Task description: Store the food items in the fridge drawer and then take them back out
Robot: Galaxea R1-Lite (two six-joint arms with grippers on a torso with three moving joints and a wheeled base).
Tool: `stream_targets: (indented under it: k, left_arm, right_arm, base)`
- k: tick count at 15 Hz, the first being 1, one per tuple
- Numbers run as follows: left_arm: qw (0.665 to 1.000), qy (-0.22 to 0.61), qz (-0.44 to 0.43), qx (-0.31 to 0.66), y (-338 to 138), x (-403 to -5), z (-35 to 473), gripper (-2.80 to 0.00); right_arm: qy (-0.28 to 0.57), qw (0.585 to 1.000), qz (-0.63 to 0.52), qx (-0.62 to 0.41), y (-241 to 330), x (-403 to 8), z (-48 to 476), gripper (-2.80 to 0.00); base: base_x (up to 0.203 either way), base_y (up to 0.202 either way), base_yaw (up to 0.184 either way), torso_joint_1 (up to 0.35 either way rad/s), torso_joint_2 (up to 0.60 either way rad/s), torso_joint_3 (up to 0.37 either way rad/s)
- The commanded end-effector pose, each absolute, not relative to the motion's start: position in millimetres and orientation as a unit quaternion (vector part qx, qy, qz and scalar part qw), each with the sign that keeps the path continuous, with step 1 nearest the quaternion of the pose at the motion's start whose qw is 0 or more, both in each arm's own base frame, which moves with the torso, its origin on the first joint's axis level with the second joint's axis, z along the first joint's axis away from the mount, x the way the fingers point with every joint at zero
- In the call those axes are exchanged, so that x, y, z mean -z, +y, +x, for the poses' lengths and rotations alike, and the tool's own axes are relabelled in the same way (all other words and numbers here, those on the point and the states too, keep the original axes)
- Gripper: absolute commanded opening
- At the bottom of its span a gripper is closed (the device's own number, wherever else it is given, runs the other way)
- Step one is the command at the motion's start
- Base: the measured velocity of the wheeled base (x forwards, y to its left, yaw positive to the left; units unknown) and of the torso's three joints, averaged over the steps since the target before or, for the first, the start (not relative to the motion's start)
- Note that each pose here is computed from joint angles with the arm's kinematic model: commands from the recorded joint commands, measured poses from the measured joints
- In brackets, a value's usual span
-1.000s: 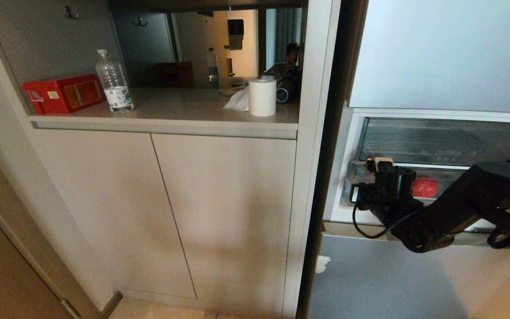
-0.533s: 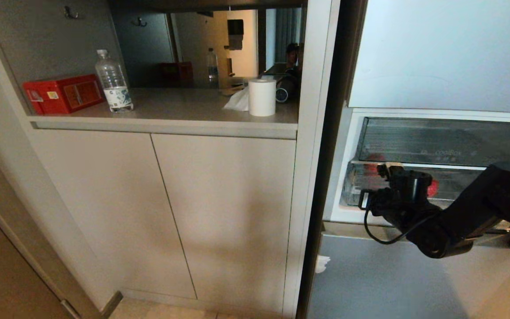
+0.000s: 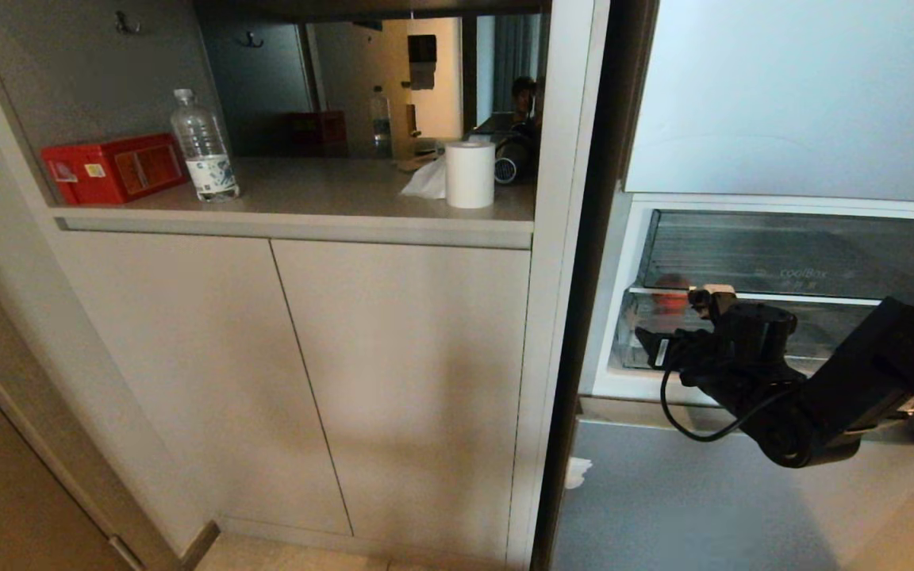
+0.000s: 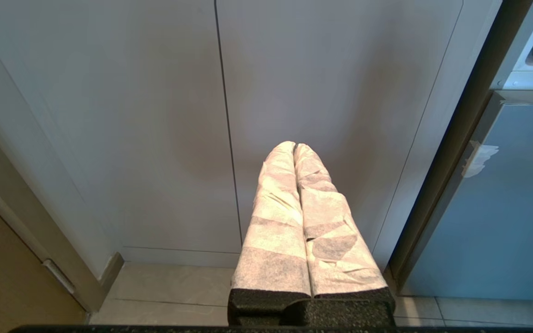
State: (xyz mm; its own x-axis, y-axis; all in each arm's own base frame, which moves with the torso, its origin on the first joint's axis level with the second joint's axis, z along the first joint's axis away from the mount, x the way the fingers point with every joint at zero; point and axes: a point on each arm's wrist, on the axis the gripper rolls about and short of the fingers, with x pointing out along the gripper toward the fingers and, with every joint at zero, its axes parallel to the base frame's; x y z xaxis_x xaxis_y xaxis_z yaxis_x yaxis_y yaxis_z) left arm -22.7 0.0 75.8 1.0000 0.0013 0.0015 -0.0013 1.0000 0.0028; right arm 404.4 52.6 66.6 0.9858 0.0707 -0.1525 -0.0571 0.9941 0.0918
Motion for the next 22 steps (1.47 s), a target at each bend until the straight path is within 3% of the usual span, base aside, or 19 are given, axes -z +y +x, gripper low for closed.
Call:
stream_targets:
  k: [1,22]
  left_arm:
    - [1.000,0.000,0.001,-0.001,0.0,-75.4,-22.6,-2.80]
    - [1.000,0.000,0.002,-0.001,0.0,-75.4,-22.6,-2.80]
  right_arm:
    - [0.080,0.995,0.043,-0.032,53.3,-61.3,407.3,0.00]
    - [0.054,0.998,0.039,0.014,73.8,-53.8,443.1,0.00]
  base:
    - [0.000,0.000,0.000,0.000,0.00,0.000]
    - [0.000,0.000,0.000,0.000,0.00,0.000]
